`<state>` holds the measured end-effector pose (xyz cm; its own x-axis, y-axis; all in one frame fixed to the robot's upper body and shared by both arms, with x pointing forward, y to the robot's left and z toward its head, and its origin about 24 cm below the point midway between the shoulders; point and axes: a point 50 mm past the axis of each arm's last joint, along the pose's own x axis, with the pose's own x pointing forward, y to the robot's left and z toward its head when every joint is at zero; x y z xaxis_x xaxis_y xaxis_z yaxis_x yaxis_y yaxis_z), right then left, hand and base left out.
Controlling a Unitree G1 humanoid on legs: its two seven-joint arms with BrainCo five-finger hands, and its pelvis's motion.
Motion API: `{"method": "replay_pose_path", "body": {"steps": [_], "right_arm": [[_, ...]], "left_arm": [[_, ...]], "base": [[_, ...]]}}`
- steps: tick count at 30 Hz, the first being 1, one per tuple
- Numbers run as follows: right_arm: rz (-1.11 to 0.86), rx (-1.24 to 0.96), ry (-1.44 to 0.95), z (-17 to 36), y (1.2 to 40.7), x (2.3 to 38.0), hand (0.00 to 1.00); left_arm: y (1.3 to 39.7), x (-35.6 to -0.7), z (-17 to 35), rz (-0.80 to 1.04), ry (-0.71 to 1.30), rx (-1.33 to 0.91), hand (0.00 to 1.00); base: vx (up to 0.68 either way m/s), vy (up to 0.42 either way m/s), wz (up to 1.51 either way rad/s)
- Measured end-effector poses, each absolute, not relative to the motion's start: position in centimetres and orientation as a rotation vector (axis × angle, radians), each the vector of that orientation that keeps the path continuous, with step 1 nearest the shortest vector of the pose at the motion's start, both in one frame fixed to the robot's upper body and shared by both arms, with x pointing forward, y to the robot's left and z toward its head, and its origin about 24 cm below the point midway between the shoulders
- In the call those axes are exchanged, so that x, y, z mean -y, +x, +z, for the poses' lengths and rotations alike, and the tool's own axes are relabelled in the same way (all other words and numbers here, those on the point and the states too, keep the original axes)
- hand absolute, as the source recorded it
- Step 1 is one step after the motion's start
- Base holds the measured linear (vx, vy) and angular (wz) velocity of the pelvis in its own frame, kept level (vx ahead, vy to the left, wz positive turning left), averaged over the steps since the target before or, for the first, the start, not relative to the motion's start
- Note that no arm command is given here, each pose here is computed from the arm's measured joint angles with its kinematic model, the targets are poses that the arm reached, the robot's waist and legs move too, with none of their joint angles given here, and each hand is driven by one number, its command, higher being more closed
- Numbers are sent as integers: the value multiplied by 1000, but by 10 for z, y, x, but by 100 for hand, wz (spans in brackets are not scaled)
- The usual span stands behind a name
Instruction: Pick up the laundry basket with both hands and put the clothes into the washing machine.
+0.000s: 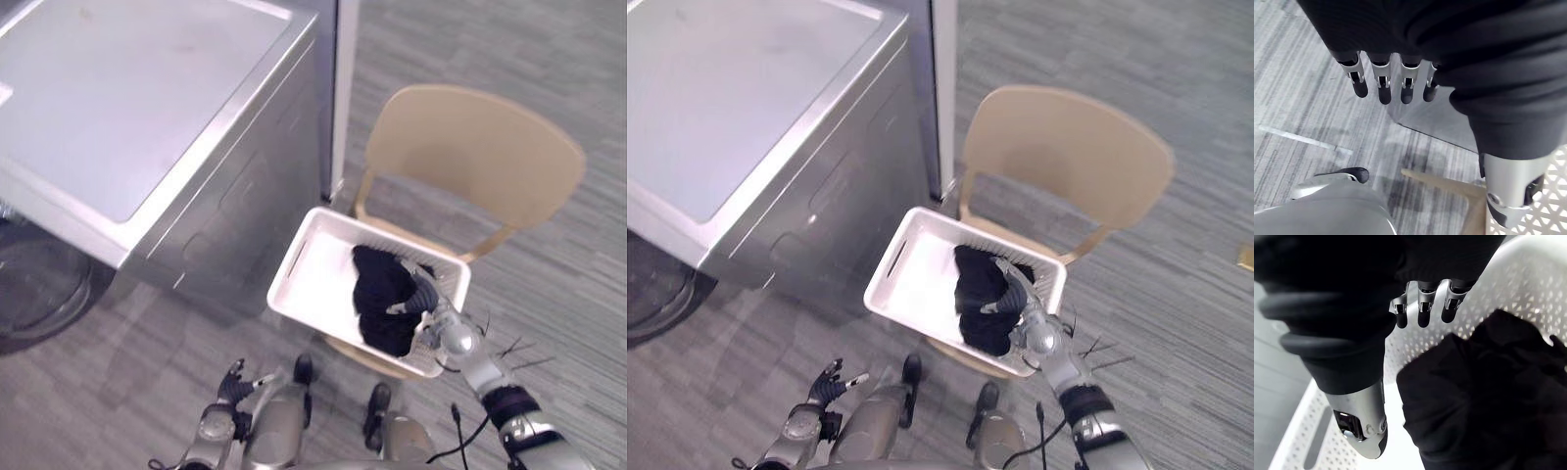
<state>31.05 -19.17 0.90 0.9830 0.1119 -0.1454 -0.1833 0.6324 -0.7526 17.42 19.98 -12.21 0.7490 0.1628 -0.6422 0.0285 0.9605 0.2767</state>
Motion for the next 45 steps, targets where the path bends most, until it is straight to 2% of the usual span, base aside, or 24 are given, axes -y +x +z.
{"method": "replay_pose_path", "body": {"steps": [6, 10, 11, 19, 25, 30, 33, 34, 39, 42, 45], "right_arm": [[31, -120, -993, 41, 354, 212, 0], [-46, -101, -1061, 62, 369, 221, 0], [-65, -74, -1076, 71, 374, 220, 100], [-112, -24, -1110, 97, 387, 217, 100], [-109, 68, -996, 112, 387, 202, 100], [-156, 294, -800, 145, 371, 187, 100], [-106, 447, -610, 154, 348, 162, 100], [-59, 486, -470, 148, 332, 142, 100], [51, 419, -230, 113, 293, 117, 100], [123, 427, -96, 110, 273, 102, 100], [158, 465, 17, 116, 264, 98, 100]], "left_arm": [[197, -193, -111, 73, 258, -653, 0], [217, -184, -101, 66, 253, -594, 0], [223, -181, -98, 77, 241, -579, 0], [244, -158, -85, 71, 177, -507, 0], [247, -153, -83, 69, 156, -497, 0], [247, -157, -80, 80, 152, -481, 0], [236, -164, -87, 92, 167, -504, 0], [224, -175, -94, 105, 197, -545, 0], [192, -181, -112, 109, 221, -644, 0], [174, -182, -121, 97, 223, -695, 0], [175, -182, -120, 89, 230, -690, 0]], "base": [[-122, -15, 12], [-133, -4, 5], [-158, -24, 3], [-75, -53, 7], [35, -73, 4], [30, -43, 4], [5, -40, -6], [52, -51, -3], [81, -42, -5], [45, -1, -19], [-10, -1, 2]]}}
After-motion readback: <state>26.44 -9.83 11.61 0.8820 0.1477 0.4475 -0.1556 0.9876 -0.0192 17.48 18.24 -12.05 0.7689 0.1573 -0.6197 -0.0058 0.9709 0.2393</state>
